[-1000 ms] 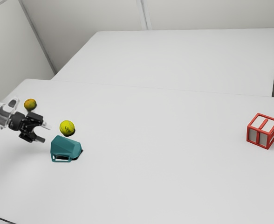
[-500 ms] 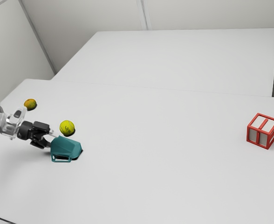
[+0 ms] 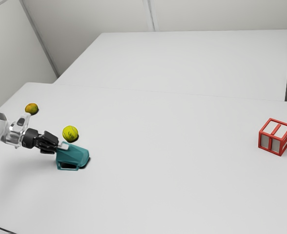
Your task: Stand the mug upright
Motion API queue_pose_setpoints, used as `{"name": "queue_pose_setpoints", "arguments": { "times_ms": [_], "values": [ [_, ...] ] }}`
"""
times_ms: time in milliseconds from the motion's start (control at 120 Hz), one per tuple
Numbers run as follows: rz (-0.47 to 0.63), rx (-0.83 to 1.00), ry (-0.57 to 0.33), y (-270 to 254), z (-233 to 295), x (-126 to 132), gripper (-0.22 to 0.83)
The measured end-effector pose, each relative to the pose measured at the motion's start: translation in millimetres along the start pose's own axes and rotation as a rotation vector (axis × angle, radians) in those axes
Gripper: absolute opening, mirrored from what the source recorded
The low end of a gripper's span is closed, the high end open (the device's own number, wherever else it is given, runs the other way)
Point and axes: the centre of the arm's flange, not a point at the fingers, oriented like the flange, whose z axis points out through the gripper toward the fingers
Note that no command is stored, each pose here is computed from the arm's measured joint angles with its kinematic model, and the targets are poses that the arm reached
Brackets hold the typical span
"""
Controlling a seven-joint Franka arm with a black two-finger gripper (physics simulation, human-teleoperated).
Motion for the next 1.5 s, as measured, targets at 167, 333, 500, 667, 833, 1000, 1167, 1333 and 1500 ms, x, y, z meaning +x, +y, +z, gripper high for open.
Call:
{"name": "queue_pose_setpoints", "arguments": {
  "times_ms": [167, 333, 500, 667, 833, 1000, 1167, 1333, 1500],
  "values": [
    [0.004, 0.004, 0.003, 0, 0, 1, -0.09],
    [0.038, 0.012, 0.003, 16, -2, 7, -0.14],
    [0.118, -0.001, -0.026, 62, 10, 24, -0.15],
    [0.312, 0.046, -0.126, 158, 36, 75, -0.14],
    [0.59, 0.344, -0.305, 254, 81, 133, -0.15],
    [0.712, 0.627, -0.349, 261, 127, 160, -0.14],
    [0.74, 0.801, -0.327, 241, 156, 173, -0.14],
    [0.678, 0.854, -0.322, 211, 178, 165, -0.14],
    [0.612, 0.872, -0.293, 197, 185, 162, -0.15]
  ]
}}
